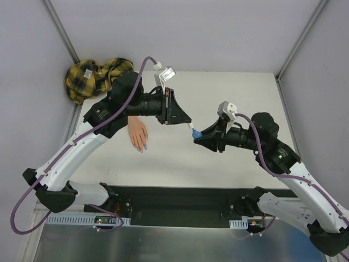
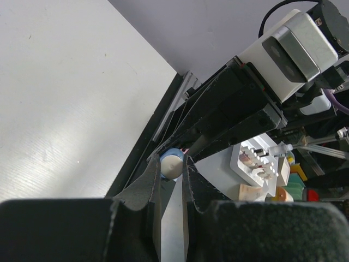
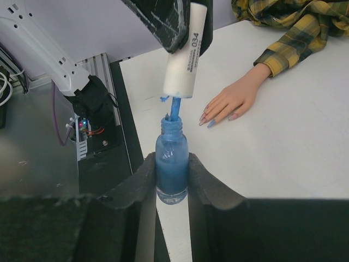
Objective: Paint the nails
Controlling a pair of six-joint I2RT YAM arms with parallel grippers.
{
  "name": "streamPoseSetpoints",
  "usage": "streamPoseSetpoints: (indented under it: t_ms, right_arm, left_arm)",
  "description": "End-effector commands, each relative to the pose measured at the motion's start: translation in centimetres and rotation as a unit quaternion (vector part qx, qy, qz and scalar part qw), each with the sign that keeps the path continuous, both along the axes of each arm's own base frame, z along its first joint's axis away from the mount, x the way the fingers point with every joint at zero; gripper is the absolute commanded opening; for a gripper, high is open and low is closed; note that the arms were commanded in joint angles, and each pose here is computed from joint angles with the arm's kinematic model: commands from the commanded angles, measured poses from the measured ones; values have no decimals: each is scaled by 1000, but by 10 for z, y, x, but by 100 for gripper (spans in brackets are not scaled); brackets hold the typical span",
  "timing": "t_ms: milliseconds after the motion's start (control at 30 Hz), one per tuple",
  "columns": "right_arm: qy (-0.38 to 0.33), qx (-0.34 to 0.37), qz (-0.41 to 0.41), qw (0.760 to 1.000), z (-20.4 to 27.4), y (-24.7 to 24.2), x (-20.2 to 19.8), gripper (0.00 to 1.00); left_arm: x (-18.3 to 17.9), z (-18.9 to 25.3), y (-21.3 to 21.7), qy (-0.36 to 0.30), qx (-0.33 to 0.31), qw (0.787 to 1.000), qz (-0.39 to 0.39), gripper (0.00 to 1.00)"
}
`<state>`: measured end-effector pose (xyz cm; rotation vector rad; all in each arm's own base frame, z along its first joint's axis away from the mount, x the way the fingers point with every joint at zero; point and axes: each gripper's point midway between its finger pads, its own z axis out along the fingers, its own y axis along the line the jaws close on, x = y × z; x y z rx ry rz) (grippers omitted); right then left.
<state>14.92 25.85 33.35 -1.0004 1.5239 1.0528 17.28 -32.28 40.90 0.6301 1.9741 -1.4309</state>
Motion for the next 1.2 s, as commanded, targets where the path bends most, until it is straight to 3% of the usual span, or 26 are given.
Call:
streamPoseSetpoints:
  t_ms: [0,767,1167]
  right_arm:
    - [-37,39,5,999,30,2,0,0]
    - [-49,72,-25,996,55,6,13,0]
    - [-100,93,-121,983,91,8,40,0]
  left_arm:
    - [-5,2,-2,-4,-6,1000,-8,0]
    - [-10,-7,-5,-6,5,1000,-8,0]
    - [5,-22,5,-8,43,997,58,0]
